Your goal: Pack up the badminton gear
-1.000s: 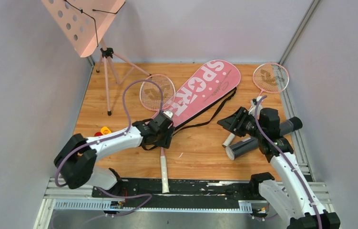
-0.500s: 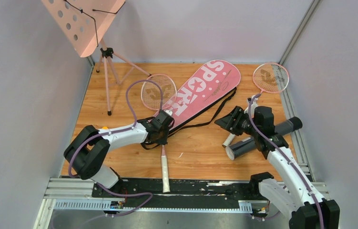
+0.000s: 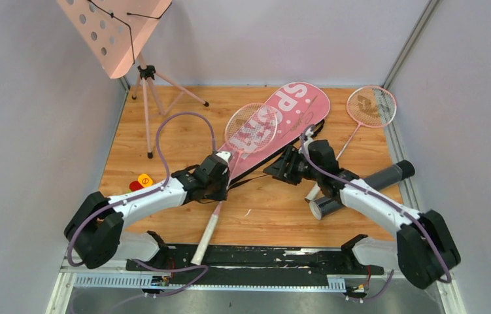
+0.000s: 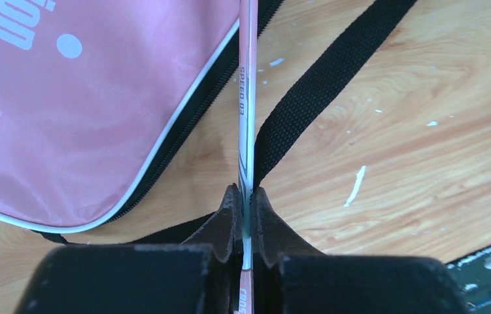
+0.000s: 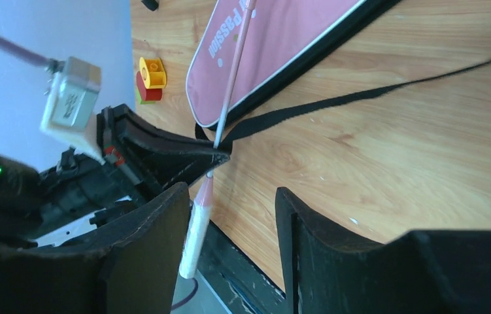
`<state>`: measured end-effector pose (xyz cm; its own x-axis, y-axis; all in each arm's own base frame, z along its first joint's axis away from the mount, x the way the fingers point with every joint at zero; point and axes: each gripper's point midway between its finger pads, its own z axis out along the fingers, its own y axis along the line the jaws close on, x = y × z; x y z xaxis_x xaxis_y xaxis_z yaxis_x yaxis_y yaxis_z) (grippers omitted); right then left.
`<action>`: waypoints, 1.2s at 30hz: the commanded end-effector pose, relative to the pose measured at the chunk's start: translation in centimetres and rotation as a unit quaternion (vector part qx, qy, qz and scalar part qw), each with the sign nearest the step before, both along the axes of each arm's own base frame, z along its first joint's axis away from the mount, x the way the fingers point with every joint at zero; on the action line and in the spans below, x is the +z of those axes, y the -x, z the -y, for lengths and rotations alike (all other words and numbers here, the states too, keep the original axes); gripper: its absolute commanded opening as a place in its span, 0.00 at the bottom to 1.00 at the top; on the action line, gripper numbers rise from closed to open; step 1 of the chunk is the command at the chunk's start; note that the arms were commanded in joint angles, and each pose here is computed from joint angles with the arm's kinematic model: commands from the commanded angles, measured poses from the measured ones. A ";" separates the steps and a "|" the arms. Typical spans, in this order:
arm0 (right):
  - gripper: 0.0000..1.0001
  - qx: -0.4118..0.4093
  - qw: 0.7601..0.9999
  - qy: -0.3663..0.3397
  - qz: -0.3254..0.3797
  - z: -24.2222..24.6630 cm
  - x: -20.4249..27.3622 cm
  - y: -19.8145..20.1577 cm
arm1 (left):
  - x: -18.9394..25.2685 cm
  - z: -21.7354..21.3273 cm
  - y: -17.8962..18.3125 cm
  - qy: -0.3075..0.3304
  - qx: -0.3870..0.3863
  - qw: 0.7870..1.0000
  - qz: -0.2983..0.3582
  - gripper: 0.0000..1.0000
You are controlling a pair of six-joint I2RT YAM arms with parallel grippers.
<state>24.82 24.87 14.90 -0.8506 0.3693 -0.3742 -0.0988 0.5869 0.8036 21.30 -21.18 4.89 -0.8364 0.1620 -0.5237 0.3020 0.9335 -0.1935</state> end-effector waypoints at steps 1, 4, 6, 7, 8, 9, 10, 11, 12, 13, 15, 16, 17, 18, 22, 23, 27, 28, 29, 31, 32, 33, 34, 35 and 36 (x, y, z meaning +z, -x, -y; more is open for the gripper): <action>0.52 -0.002 0.997 -0.068 0.027 -4.5 2.9 -2.6 | 2.9 2.0 -0.5 0.083 0.000 0.996 0.035 0.00; 0.52 0.010 0.996 -0.084 0.013 -7.0 2.0 -3.1 | 3.8 2.3 -0.3 0.107 0.000 0.993 0.041 0.00; 0.51 0.020 0.995 -0.093 0.001 -8.3 1.3 -3.3 | 4.1 2.3 -0.1 0.117 0.002 0.992 0.044 0.00; 0.51 0.024 0.995 -0.097 -0.006 -8.8 1.0 -3.4 | 4.2 2.2 0.0 0.118 0.003 0.992 0.044 0.00; 0.50 0.028 0.995 -0.099 -0.011 -9.3 0.7 -3.5 | 4.5 2.3 0.0 0.123 0.004 0.991 0.047 0.00; 0.50 0.031 0.994 -0.101 -0.014 -9.7 0.3 -3.6 | 4.4 2.2 0.1 0.123 0.004 0.991 0.047 0.00; 0.49 0.033 0.994 -0.102 -0.014 -10.1 0.1 -3.8 | 4.6 2.2 0.1 0.127 0.004 0.991 0.051 0.00; 0.48 0.034 0.994 -0.102 -0.018 -10.5 -0.2 -4.0 | 4.6 2.2 0.1 0.128 0.003 0.990 0.052 0.00; 0.48 0.036 0.994 -0.103 -0.020 -10.8 -0.5 -4.1 | 4.8 2.2 0.1 0.131 0.003 0.990 0.055 0.00; 0.48 0.038 0.994 -0.103 -0.022 -11.2 -0.7 -4.2 | 4.7 2.1 0.2 0.131 0.003 0.990 0.055 0.00; 0.47 0.040 0.993 -0.102 -0.031 -11.9 -1.5 -4.4 | 4.8 2.1 0.3 0.136 0.004 0.989 0.059 0.00; 0.47 0.042 0.993 -0.103 -0.035 -12.2 -1.7 -4.4 | 5.0 2.1 0.2 0.140 0.005 0.988 0.062 0.00; 0.46 0.043 0.993 -0.106 -0.037 -12.5 -1.8 -4.5 | 5.0 2.1 0.3 0.142 0.005 0.988 0.063 0.00; 0.46 0.046 0.992 -0.107 -0.037 -12.8 -1.9 -4.5 | 5.2 2.1 0.2 0.144 0.004 0.987 0.066 0.00; 0.42 0.057 0.992 -0.107 -0.039 -14.1 -2.2 -4.4 | 5.2 2.0 0.2 0.143 0.004 0.987 0.069 0.00; 0.41 0.060 0.992 -0.107 -0.041 -14.4 -2.3 -4.2 | 5.3 2.0 0.2 0.144 0.004 0.987 0.070 0.00; 0.28 0.064 0.991 -0.110 -0.045 -14.9 -2.5 -4.0 | 5.6 2.0 0.4 0.150 0.003 0.986 0.073 0.02; 0.23 0.063 0.991 -0.110 -0.043 -14.9 -2.5 -4.0 | 5.6 1.9 0.4 0.150 0.004 0.986 0.074 0.03; 0.19 0.060 0.991 -0.111 -0.041 -14.9 -2.4 -4.1 | 5.9 1.8 0.3 0.153 0.005 0.985 0.078 0.03; 0.17 0.060 0.991 -0.111 -0.041 -14.9 -2.4 -4.1 | 6.2 1.7 0.3 0.157 0.007 0.984 0.084 0.03; 0.19 0.062 0.991 -0.111 -0.044 -15.0 -2.5 -4.1 | 6.2 1.7 0.3 0.158 0.007 0.984 0.086 0.03; 0.25 0.065 0.990 -0.112 -0.048 -15.1 -2.6 -4.0 | 6.5 1.7 0.3 0.160 0.007 0.983 0.089 0.02; 0.29 0.066 0.990 -0.112 -0.052 -15.3 -2.7 -3.9 | 6.5 1.7 0.3 0.161 0.007 0.983 0.090 0.02; 0.31 0.067 0.990 -0.114 -0.055 -15.4 -2.9 -3.9 | 6.7 1.8 0.3 0.165 0.007 0.982 0.091 0.02; 0.32 0.067 0.989 -0.119 -0.054 -15.5 -2.8 -3.9 | 6.7 1.8 0.4 0.167 0.006 0.982 0.089 0.02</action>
<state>28.13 38.86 10.24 -0.9309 0.3180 -0.1797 -0.0255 0.4341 0.9005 20.00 -21.38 8.76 -0.7817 -0.0030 -0.6237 0.2947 0.8795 -0.3736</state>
